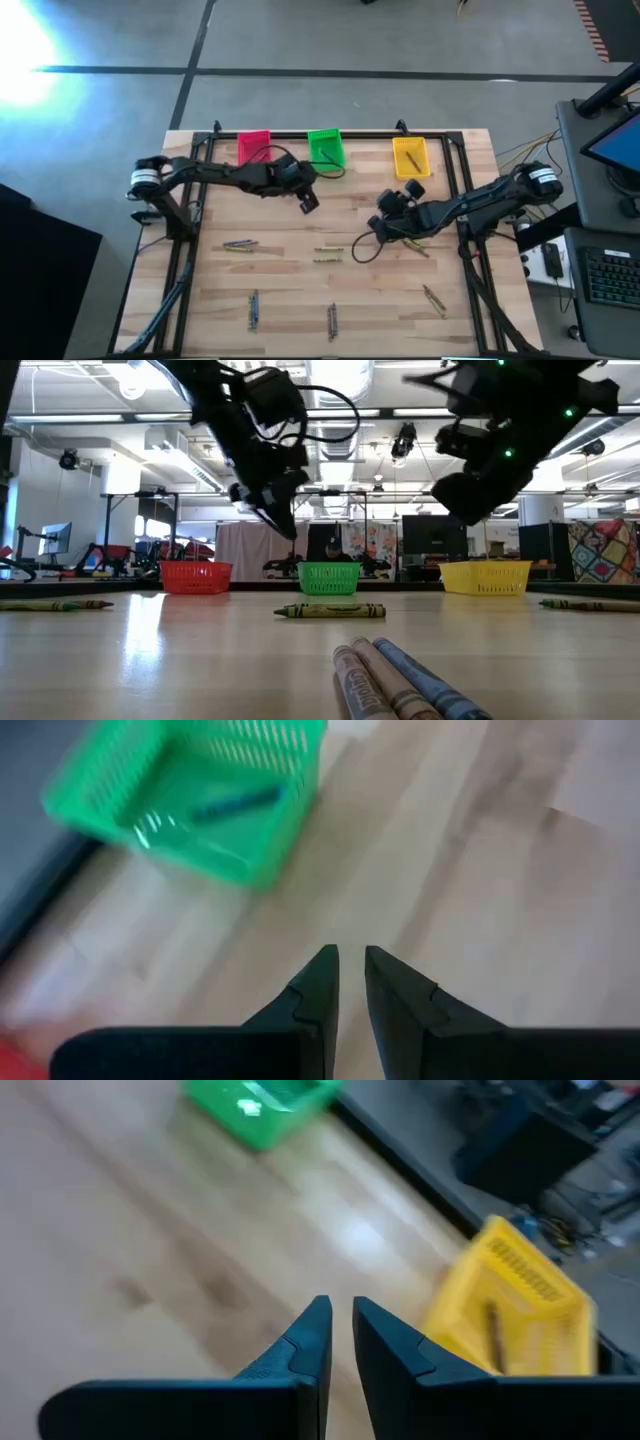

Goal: Sort crayons
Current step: Put the blue crayon into the yellow basket

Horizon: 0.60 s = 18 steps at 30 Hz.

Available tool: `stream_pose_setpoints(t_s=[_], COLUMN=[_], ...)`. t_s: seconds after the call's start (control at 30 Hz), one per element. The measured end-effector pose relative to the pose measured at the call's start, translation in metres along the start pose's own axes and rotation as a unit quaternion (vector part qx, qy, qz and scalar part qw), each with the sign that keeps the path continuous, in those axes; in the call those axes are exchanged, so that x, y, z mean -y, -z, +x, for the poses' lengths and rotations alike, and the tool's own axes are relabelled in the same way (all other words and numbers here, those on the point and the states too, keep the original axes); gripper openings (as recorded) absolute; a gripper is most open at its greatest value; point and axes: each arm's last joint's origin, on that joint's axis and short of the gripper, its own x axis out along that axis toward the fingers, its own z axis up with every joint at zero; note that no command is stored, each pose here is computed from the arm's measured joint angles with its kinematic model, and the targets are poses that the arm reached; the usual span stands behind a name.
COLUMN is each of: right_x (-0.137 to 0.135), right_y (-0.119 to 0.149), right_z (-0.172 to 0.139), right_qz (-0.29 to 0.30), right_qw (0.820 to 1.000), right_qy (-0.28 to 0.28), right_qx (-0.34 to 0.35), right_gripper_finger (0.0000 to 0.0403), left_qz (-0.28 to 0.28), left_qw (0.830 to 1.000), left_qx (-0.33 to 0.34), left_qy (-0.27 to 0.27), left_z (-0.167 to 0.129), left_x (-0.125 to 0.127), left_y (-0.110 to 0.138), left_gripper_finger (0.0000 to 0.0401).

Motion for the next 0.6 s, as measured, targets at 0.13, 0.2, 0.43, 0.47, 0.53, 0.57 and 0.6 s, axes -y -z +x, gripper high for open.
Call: stream_pose_setpoints(t_s=[0.13, 0.2, 0.43, 0.47, 0.53, 0.57, 0.6], right_x=[0.015, 0.019, 0.020, 0.019, 0.016, 0.014, 0.013], right_y=[-0.004, -0.006, -0.011, -0.012, -0.014, -0.015, -0.017], right_z=[0.002, 0.002, 0.001, 0.002, 0.002, 0.003, 0.003], right_qz=[-0.007, -0.028, -0.063, -0.056, -0.038, -0.029, -0.022], right_qw=[1.000, 0.999, 0.998, 0.998, 0.998, 0.997, 0.996], right_qy=[0.018, 0.016, -0.006, -0.015, -0.054, -0.071, -0.082], right_qx=[0.007, 0.006, 0.007, 0.007, -0.003, -0.005, -0.001], right_gripper_finger=[0.0038, 0.0038, 0.0038, 0.0038, 0.0038, 0.0038, 0.0038], left_qz=[-0.040, -0.048, -0.038, -0.046, -0.057, -0.062, -0.067], left_qw=[0.999, 0.998, 0.998, 0.998, 0.997, 0.996, 0.996], left_qx=[0.005, 0.019, 0.035, 0.035, 0.031, 0.032, 0.030], left_qy=[0.032, 0.036, 0.024, 0.025, 0.040, 0.049, 0.056], left_z=[-0.017, -0.025, -0.044, -0.047, -0.054, -0.059, -0.063], left_x=[-0.004, -0.007, 0.007, 0.011, 0.015, 0.017, 0.018], left_y=[0.010, 0.013, 0.052, 0.061, 0.077, 0.084, 0.091], left_gripper_finger=[0.0036, 0.0036, 0.0036, 0.0036, 0.0036, 0.0036, 0.0036])
